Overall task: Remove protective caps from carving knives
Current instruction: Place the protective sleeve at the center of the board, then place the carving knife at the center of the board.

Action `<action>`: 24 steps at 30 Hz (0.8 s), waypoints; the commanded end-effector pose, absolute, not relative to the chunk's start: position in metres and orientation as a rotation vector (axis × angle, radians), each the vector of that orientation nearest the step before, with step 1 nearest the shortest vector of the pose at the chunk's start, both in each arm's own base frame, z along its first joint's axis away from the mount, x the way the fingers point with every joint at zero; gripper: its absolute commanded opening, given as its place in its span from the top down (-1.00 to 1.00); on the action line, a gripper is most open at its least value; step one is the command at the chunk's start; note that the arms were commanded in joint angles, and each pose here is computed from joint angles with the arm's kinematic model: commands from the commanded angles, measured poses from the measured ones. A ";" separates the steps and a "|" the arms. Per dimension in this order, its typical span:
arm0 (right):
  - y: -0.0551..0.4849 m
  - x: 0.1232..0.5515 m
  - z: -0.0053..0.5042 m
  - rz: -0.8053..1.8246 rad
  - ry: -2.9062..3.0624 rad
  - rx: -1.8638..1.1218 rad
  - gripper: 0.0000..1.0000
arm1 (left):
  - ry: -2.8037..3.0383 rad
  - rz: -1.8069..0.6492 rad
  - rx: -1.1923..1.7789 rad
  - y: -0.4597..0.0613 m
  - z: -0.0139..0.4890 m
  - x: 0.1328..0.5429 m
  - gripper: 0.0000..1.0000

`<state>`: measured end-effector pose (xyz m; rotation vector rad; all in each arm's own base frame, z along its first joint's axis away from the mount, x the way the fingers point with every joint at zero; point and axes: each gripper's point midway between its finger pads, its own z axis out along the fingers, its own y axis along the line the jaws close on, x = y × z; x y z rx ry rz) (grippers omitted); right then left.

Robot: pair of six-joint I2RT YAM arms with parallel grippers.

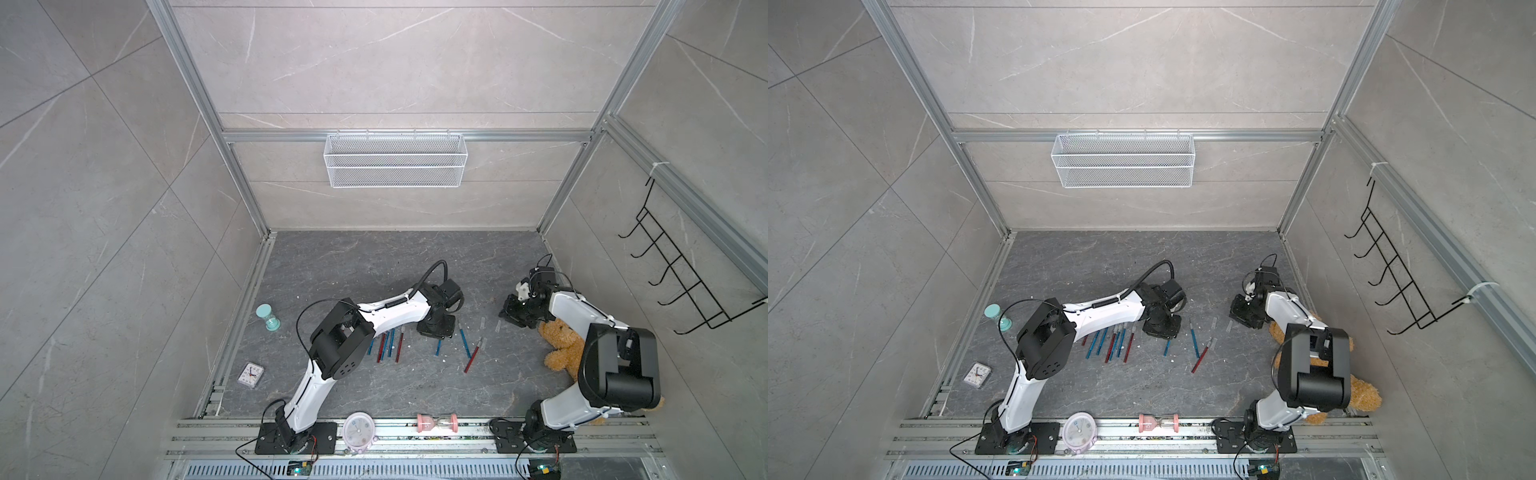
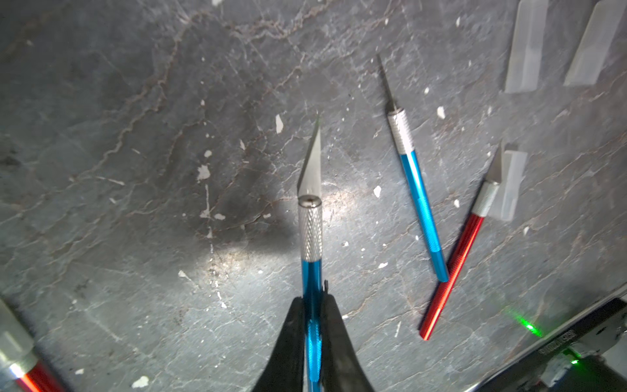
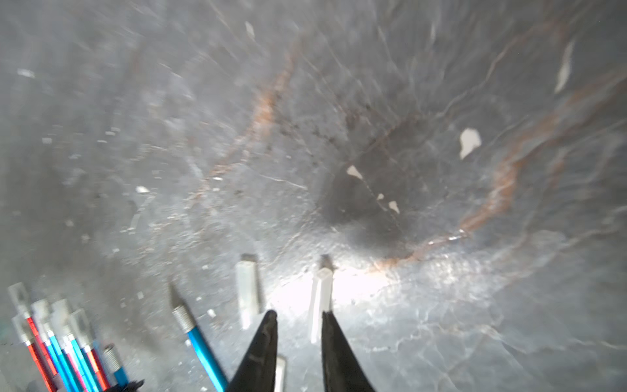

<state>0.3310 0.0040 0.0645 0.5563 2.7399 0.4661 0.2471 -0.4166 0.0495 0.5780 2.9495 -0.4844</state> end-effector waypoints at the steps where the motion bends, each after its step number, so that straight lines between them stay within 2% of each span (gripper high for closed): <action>1: 0.011 0.328 0.089 0.496 2.714 0.492 0.48 | 2.947 -0.461 0.553 -0.420 0.052 0.251 0.61; 6: 0.016 0.319 0.101 0.519 2.689 0.466 0.47 | 2.941 -0.458 0.553 -0.422 0.055 0.253 0.35; 17: 0.034 0.299 0.099 0.600 2.684 0.439 0.46 | 2.945 -0.440 0.551 -0.422 0.055 0.255 0.12; 24: 0.050 0.290 0.095 0.699 2.675 0.409 0.43 | 2.932 -0.447 0.544 -0.422 0.062 0.256 -0.29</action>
